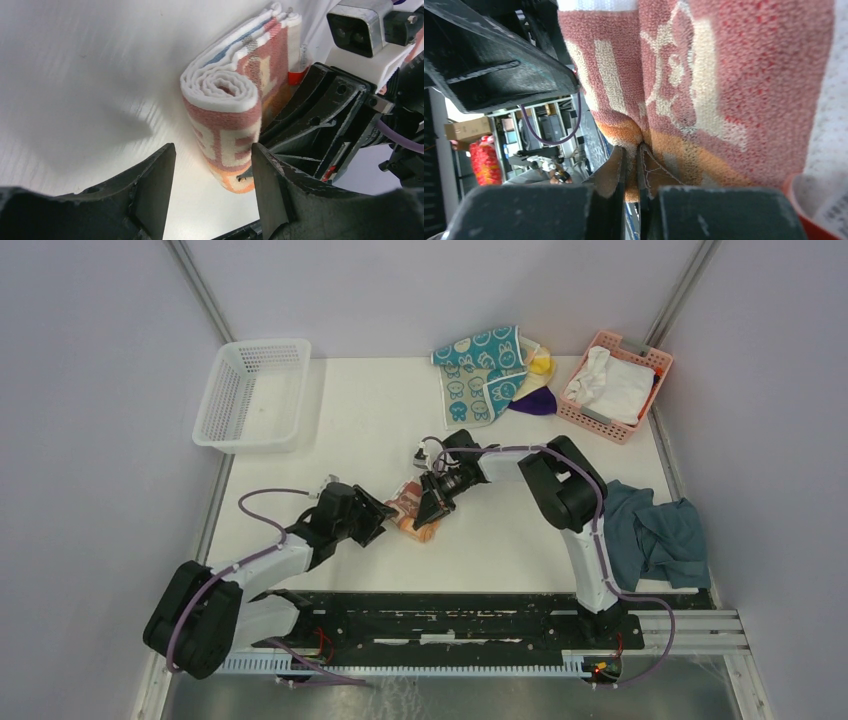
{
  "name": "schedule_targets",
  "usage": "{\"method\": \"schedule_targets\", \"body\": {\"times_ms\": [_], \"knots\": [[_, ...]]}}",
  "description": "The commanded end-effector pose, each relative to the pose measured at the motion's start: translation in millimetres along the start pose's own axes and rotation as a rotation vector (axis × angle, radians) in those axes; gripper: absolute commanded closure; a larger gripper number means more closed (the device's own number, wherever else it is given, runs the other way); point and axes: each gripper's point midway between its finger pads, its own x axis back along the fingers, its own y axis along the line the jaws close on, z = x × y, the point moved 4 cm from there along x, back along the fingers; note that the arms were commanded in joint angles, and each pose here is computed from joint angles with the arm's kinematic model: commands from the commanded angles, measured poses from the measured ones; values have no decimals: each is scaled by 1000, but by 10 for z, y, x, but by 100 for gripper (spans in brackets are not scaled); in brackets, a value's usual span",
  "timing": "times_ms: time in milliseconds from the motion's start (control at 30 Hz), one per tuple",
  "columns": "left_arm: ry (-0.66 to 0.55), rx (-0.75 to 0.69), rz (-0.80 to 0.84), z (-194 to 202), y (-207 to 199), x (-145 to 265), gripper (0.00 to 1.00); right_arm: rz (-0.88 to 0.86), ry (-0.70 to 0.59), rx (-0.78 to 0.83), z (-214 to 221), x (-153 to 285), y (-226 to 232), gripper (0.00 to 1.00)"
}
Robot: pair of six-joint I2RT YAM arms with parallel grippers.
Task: Roll the towels
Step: Roll the towel at the center of the board.
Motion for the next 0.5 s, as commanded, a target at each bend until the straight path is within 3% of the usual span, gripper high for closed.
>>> {"method": "schedule_targets", "body": {"times_ms": [0, 233, 467], "knots": [[-15, -17, 60, -73, -176, -95, 37, 47, -40, -28, -153, -17, -194, 90], [4, -21, -24, -48, -40, -314, 43, 141, -52, 23, -179, 82, -159, 81], [23, 0, -132, -16, 137, -425, 44, 323, -128, 208, -222, 358, 136, 60]]}}
